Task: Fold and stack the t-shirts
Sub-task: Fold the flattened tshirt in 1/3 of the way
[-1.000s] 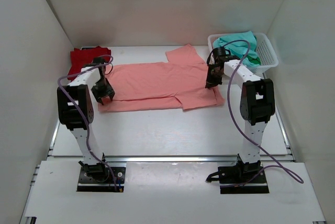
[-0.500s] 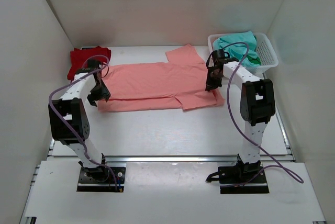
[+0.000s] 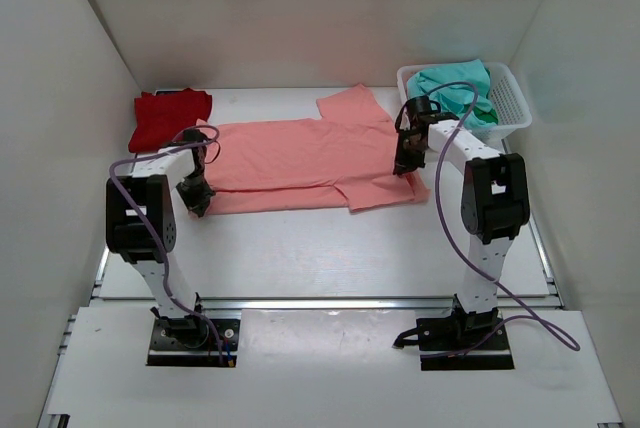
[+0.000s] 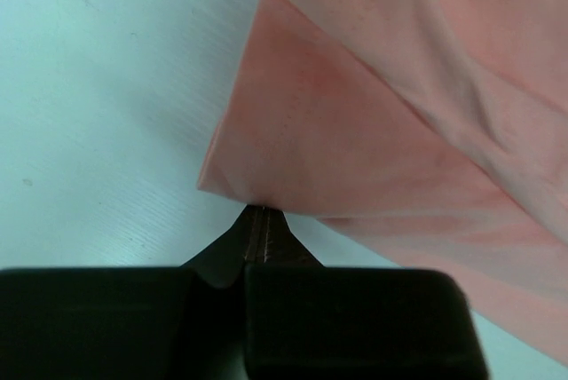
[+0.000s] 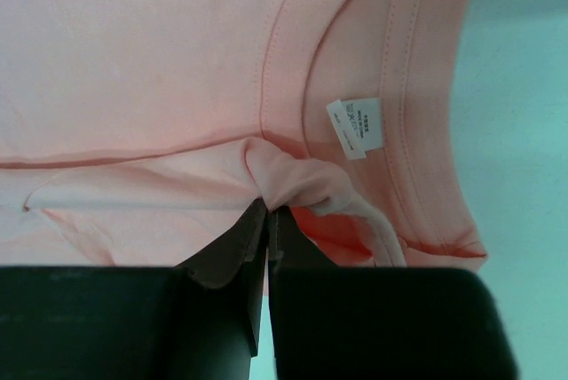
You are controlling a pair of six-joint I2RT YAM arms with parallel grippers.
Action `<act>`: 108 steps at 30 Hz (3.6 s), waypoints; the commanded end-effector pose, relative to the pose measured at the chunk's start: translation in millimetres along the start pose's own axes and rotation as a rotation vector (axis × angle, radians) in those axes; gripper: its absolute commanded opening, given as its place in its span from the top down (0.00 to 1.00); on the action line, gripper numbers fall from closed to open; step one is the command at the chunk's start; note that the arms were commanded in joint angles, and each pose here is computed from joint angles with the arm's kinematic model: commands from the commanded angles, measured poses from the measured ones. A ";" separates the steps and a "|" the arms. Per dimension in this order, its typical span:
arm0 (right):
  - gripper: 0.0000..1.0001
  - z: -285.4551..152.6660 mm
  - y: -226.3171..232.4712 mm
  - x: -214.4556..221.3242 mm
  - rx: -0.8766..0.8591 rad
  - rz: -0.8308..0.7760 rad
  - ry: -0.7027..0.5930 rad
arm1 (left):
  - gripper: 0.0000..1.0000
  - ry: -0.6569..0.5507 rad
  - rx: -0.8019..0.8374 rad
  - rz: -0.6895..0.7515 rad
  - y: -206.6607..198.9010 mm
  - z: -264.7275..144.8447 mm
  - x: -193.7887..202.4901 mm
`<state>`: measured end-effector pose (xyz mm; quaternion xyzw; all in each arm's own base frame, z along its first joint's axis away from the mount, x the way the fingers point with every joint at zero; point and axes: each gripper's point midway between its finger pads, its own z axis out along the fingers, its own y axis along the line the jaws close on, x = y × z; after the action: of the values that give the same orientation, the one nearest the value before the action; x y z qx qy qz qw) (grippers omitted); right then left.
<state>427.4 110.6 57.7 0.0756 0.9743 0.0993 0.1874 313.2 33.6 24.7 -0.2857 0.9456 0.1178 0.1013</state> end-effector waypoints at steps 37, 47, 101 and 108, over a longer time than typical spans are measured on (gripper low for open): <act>1.00 -19.3 -5.1 -3.3 0.011 -0.015 -0.058 | 0.55 -0.095 0.163 -0.074 -9.3 -52.6 -15.6; 1.00 -20.9 -7.2 -6.4 0.007 -0.008 -0.065 | 0.53 -0.068 0.114 -0.030 -10.4 -30.6 10.1; 1.00 -31.8 -22.3 -22.5 -0.034 0.027 -0.142 | 0.72 -0.156 -0.112 -0.019 40.5 -12.7 -14.1; 0.66 -44.2 -1.5 -51.5 -0.090 0.023 -0.253 | 0.60 -0.219 0.008 -0.004 10.8 -37.5 -21.0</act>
<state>431.4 86.2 69.9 0.0970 0.9598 0.1219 0.2334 299.0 58.6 40.1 -0.2793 0.9315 0.1770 0.1514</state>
